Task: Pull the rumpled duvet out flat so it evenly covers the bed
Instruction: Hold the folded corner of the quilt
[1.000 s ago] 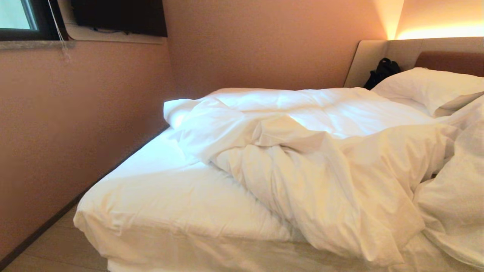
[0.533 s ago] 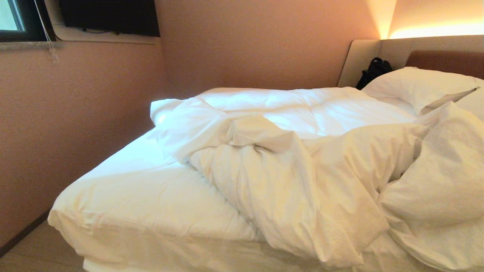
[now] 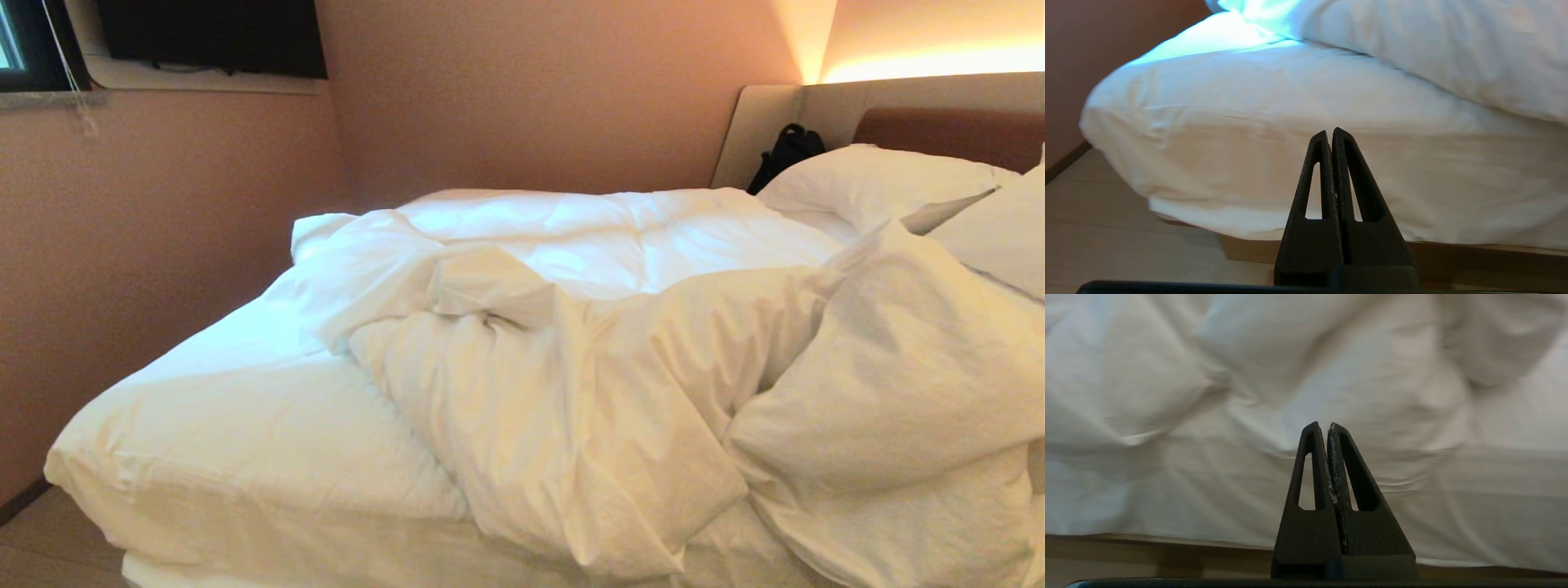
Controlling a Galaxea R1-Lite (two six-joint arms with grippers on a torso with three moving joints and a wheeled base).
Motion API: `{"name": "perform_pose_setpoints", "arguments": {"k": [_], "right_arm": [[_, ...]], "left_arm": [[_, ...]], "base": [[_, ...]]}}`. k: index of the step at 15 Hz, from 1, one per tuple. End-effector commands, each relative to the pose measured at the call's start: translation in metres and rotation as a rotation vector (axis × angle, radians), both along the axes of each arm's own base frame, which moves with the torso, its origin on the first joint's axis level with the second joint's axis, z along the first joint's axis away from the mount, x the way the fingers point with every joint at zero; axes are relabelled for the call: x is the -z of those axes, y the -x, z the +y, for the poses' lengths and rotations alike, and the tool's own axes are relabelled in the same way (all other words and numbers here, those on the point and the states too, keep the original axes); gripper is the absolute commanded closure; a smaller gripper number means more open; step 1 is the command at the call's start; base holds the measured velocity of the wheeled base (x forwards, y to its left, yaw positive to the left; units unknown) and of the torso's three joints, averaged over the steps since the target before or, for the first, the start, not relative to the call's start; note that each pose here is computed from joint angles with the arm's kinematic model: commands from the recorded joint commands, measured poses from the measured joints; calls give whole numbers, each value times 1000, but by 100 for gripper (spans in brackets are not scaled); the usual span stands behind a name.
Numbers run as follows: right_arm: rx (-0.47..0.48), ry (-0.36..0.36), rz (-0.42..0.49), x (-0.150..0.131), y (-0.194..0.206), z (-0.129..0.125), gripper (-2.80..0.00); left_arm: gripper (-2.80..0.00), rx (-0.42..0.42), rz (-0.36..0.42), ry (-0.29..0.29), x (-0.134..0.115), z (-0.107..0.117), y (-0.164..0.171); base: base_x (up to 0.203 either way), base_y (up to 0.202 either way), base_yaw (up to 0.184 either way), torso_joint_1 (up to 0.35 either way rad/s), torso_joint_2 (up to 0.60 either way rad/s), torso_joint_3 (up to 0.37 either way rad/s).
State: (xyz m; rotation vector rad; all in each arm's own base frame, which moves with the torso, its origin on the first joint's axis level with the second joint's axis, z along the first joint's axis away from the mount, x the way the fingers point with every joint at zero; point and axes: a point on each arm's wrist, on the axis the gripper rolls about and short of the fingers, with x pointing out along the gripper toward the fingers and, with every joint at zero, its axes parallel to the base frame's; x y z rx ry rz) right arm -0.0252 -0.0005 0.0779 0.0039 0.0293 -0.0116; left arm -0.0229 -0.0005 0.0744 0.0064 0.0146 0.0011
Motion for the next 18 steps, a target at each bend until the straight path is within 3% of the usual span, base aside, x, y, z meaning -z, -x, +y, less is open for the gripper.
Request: {"name": "perform_pose_setpoints", "arguments": {"k": [1, 9, 18], "right_arm": [[-1, 0, 1, 0, 0, 0, 0], [-1, 0, 2, 0, 0, 0, 0], [-1, 0, 0, 0, 0, 0, 0]], "left_arm": [[0, 0, 1, 0, 0, 0, 0], [0, 0, -1, 0, 0, 0, 0], [0, 1, -2, 4, 0, 0, 0]], "base": [[0, -195, 3, 7, 2, 1], [0, -185, 1, 4, 2, 1], [0, -8, 0, 1, 0, 1]]}}
